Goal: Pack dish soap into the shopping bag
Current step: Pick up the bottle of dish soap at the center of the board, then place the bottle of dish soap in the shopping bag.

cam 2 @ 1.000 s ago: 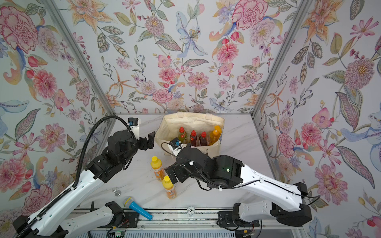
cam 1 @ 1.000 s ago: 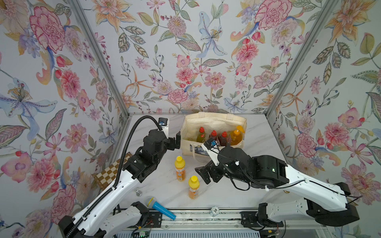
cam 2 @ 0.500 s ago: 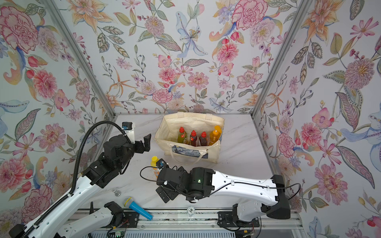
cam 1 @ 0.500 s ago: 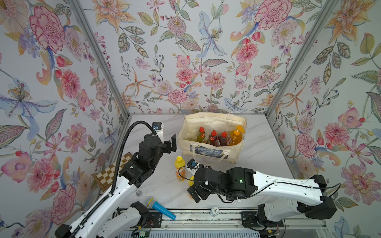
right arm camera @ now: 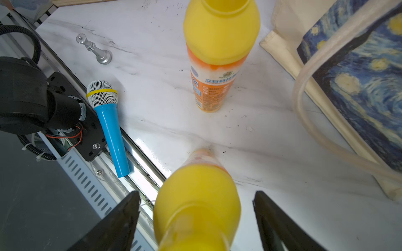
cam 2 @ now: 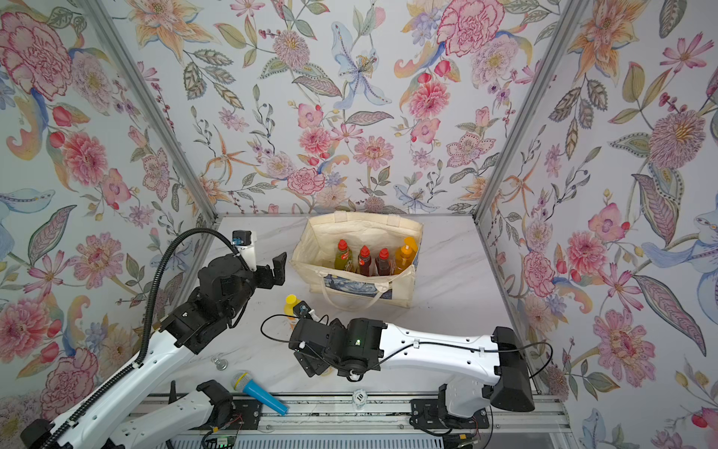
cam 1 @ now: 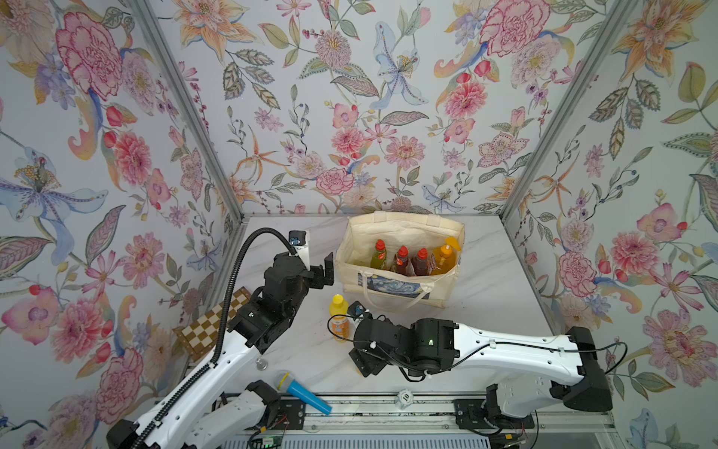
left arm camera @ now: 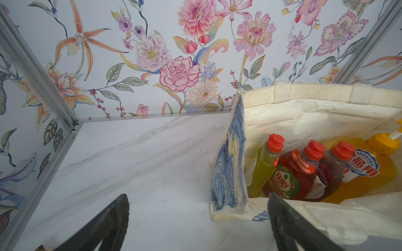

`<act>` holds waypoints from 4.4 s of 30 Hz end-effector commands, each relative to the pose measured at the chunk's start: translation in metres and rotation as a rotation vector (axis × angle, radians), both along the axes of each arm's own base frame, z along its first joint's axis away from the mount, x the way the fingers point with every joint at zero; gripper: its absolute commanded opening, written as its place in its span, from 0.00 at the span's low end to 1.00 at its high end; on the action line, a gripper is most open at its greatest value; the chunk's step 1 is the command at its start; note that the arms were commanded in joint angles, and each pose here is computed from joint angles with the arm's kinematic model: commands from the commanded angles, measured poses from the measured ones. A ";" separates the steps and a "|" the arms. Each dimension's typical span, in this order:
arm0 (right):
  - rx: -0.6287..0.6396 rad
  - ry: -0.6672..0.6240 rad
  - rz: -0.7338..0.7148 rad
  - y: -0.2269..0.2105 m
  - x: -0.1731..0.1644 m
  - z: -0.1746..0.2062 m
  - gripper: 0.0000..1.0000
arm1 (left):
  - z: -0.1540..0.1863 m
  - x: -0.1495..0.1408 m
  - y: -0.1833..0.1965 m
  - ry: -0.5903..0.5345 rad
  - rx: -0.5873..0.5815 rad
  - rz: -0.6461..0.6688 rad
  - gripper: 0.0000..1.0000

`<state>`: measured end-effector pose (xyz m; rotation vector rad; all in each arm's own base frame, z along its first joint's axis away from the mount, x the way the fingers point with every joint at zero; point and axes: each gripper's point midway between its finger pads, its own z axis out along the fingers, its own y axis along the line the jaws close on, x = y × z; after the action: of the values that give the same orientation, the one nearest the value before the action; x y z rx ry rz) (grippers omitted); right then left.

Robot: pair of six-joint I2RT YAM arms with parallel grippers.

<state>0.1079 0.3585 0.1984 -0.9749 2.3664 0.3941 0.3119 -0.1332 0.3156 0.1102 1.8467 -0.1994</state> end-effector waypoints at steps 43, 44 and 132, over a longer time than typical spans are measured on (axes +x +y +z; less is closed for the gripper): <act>0.089 -0.142 0.006 0.000 0.015 -0.004 0.74 | -0.005 0.009 -0.003 0.014 -0.011 -0.007 0.99; 0.088 -0.142 0.005 -0.001 0.015 -0.004 0.74 | -0.004 0.009 -0.002 0.013 -0.010 -0.007 0.99; 0.377 -0.593 -0.192 0.017 0.291 0.182 0.03 | -0.023 0.044 -0.091 0.148 -0.008 -0.356 0.00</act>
<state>0.3872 0.3717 0.3244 -0.6924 1.9356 0.3060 0.3543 -0.2167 0.2772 0.4293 1.9953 -0.4113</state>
